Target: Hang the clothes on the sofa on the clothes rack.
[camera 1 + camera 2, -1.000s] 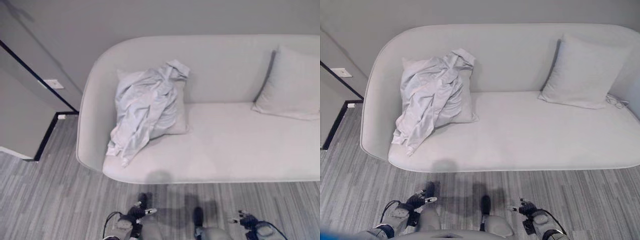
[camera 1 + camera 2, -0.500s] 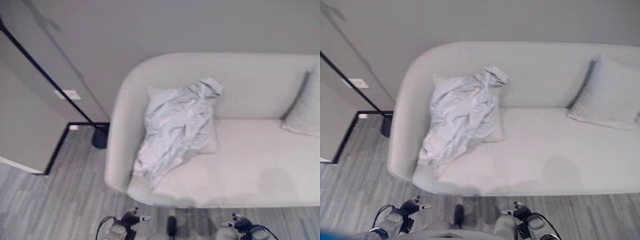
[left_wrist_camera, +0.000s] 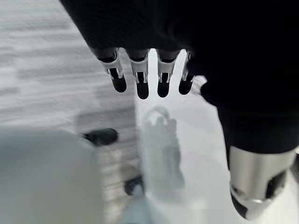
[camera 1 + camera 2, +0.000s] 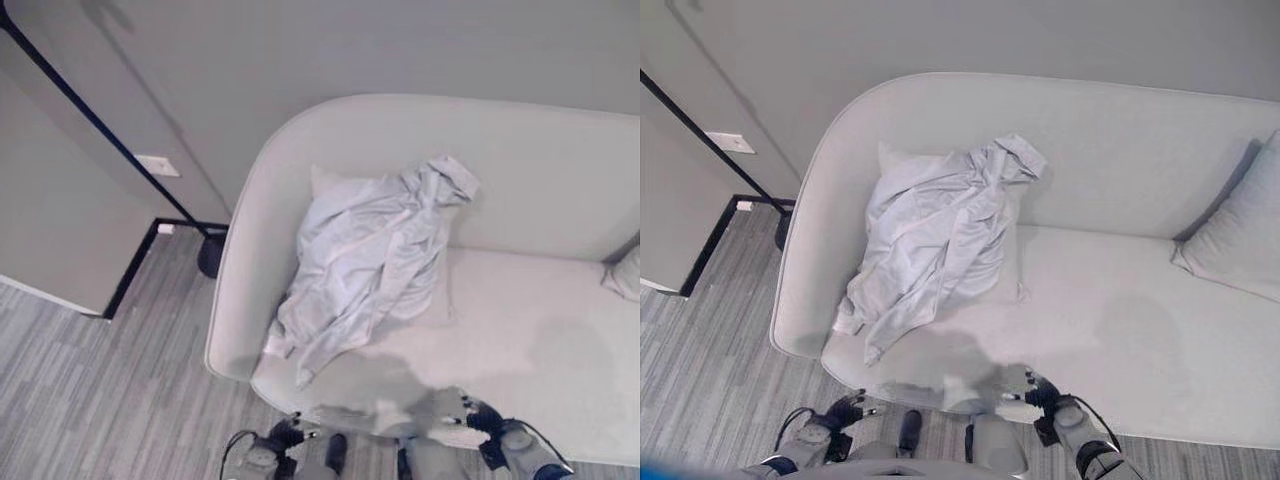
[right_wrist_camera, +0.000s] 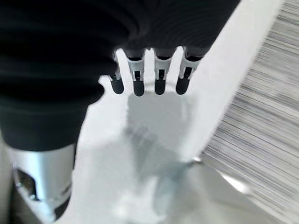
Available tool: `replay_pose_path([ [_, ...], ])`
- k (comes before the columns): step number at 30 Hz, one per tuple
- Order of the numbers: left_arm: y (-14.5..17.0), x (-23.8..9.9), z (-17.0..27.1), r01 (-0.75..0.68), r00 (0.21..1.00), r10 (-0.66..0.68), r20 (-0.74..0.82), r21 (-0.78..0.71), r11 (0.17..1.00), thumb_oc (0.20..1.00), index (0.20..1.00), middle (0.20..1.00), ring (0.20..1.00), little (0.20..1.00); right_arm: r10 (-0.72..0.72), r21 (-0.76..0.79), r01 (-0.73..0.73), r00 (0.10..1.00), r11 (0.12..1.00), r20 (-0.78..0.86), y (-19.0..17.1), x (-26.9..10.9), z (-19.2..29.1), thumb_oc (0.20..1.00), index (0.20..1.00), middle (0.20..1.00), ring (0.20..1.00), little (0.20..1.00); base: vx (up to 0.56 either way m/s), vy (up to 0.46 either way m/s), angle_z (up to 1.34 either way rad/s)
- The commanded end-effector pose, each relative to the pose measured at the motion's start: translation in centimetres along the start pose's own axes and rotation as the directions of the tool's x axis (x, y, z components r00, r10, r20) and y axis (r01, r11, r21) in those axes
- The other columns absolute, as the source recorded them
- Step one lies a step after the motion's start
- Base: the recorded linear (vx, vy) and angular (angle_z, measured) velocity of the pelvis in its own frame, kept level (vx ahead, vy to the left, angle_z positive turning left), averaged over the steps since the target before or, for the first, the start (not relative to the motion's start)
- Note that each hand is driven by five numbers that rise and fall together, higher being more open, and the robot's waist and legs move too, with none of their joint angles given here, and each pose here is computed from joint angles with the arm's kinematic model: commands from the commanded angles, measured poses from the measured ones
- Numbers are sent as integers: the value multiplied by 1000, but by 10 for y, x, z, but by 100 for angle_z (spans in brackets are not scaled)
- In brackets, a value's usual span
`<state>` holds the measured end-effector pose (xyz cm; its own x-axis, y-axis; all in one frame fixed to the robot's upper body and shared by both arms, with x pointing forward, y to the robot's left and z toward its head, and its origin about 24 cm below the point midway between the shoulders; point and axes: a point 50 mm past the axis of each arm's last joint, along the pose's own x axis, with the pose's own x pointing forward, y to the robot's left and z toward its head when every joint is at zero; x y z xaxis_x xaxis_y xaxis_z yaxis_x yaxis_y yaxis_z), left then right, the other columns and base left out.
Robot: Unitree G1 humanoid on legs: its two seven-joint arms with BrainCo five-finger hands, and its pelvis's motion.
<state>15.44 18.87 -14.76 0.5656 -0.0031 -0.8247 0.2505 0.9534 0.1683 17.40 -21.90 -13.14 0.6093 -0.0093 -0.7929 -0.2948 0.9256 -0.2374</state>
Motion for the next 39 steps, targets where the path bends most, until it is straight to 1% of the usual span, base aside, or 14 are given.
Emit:
replay_pose_path([
  [1, 24, 2, 17, -71, 996, 68, 62, 43, 997, 1000, 1000, 1000, 1000, 1000, -3, -1, 3, 1000, 1000, 8, -1, -2, -4, 1000, 1000, 1000, 1000, 1000, -101, -71, 17],
  [10, 23, 2, 21, -83, 993, 80, 84, 26, 996, 1000, 1000, 1000, 1000, 1000, -29, -33, 32, 996, 999, 86, -9, 1, 18, 1000, 1000, 1000, 1000, 1000, 23, 70, 0],
  [15, 44, 3, 79, -170, 945, 158, 285, 16, 985, 1000, 1000, 1000, 1000, 1000, -90, -47, 110, 945, 993, 314, -22, 4, 88, 1000, 1000, 1000, 1000, 1000, -79, 134, -37],
  [17, 82, -10, 153, -296, 830, 270, 487, -25, 955, 1000, 1000, 1000, 1000, 1000, -156, -60, 223, 826, 973, 542, -46, -10, 164, 1000, 1000, 1000, 1000, 1000, -78, 88, -24],
  [20, 94, -22, 186, -331, 759, 297, 579, -51, 942, 1000, 1000, 1000, 1000, 1000, -175, -54, 267, 760, 962, 626, -55, -21, 194, 1000, 1000, 1000, 1000, 1000, -47, 5, -12],
  [21, 112, -48, 237, -397, 623, 334, 707, -82, 914, 1000, 1000, 1000, 1000, 1000, -196, -25, 321, 637, 947, 745, -68, -43, 241, 1000, 1000, 1000, 1000, 1000, -60, -7, -8],
  [22, 112, -48, 237, -397, 623, 334, 707, -82, 914, 1000, 1000, 1000, 1000, 1000, -196, -25, 321, 637, 947, 746, -68, -43, 241, 1000, 1000, 1000, 1000, 1000, -55, -4, -6],
  [23, 119, -56, 251, -419, 583, 351, 733, -100, 903, 1000, 1000, 1000, 1000, 1000, -203, -14, 338, 598, 941, 775, -71, -51, 254, 1000, 1000, 1000, 1000, 1000, -21, -12, -23],
  [24, 129, -73, 278, -452, 501, 372, 782, -130, 882, 1000, 1000, 1000, 1000, 1000, -222, 19, 364, 524, 931, 822, -79, -66, 280, 1000, 1000, 1000, 1000, 1000, -17, -24, -20],
  [25, 132, -83, 290, -464, 461, 374, 805, -140, 875, 1000, 1000, 1000, 1000, 1000, -229, 32, 378, 488, 925, 842, -82, -74, 292, 1000, 1000, 1000, 1000, 1000, -20, -35, -24],
  [27, 147, -123, 336, -531, 299, 381, 875, -179, 828, 1000, 1000, 1000, 1000, 1000, -246, 93, 411, 339, 907, 908, -93, -109, 338, 1000, 1000, 1000, 1000, 1000, -12, -35, -17],
  [31, 152, -161, 370, -550, 155, 382, 911, -242, 799, 1000, 1000, 1000, 1000, 1000, -237, 119, 445, 219, 888, 947, -98, -142, 373, 1000, 1000, 1000, 1000, 1000, 2, -19, -5],
  [33, 157, -190, 390, -585, 55, 366, 929, -267, 766, 1000, 1000, 1000, 1000, 1000, -223, 137, 446, 146, 884, 964, -98, -165, 394, 1000, 1000, 1000, 1000, 1000, 18, -14, 1],
  [39, 161, -226, 405, -598, -70, 338, 939, -311, 739, 1000, 1000, 1000, 1000, 1000, -183, 140, 409, 68, 902, 981, -91, -187, 408, 1000, 1000, 1000, 1000, 1000, 17, -4, 2],
])
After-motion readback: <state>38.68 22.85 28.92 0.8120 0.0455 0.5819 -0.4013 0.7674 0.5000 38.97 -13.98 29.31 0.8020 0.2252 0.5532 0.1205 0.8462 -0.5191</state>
